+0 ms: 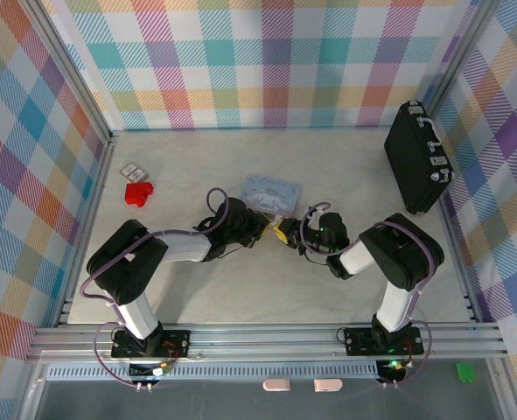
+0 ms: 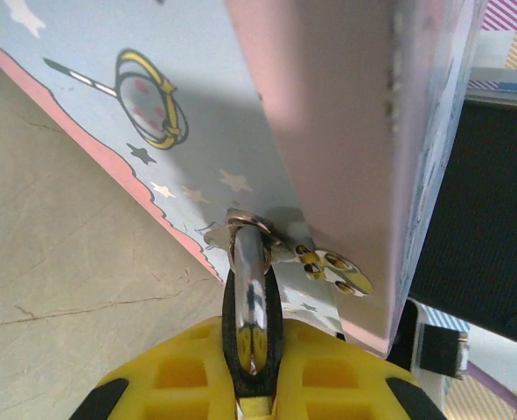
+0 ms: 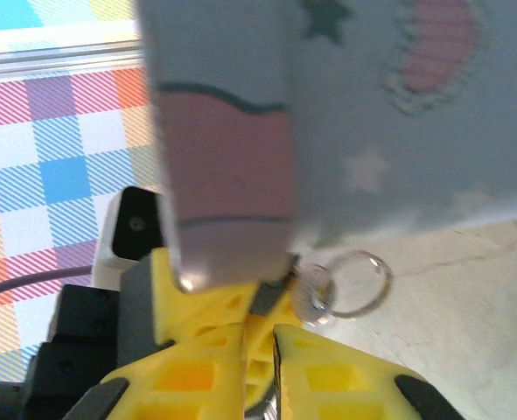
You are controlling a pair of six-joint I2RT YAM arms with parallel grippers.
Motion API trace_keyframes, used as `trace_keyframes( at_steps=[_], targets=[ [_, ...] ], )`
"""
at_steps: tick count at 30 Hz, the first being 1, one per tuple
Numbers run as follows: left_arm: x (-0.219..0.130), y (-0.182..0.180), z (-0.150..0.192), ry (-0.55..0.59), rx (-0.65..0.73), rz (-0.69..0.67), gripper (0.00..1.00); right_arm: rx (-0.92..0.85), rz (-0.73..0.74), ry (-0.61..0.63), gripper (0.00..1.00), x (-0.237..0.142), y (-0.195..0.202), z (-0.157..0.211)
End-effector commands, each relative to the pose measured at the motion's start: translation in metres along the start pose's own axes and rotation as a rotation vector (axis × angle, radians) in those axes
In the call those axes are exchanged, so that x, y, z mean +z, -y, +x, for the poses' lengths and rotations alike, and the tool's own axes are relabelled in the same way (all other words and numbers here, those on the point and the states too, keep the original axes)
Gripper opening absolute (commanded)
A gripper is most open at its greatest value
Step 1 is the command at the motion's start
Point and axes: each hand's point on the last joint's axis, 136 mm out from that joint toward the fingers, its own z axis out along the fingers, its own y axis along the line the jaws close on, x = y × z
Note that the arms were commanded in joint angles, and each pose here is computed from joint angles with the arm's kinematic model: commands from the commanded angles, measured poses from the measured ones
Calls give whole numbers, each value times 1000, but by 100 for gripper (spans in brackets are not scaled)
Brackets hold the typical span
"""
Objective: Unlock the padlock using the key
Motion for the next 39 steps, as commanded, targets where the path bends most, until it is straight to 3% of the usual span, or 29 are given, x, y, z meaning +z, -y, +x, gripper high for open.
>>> trace_keyframes(
  at_steps=[1,17,32,39],
  targets=[
    [-12,27,9,-23,38,76,0,-32,-19,-3,15,5,-7,-3],
    [-14,31,13,-21,47,83,0,-5,57,22,25,-3,14,-2],
    [-12,43,38,-75,66,109,0,-22,20,9,9,10,-4,-7],
    [-9,40,43,-85,65,99,0,-26,10,9,10,10,-7,-8]
  ],
)
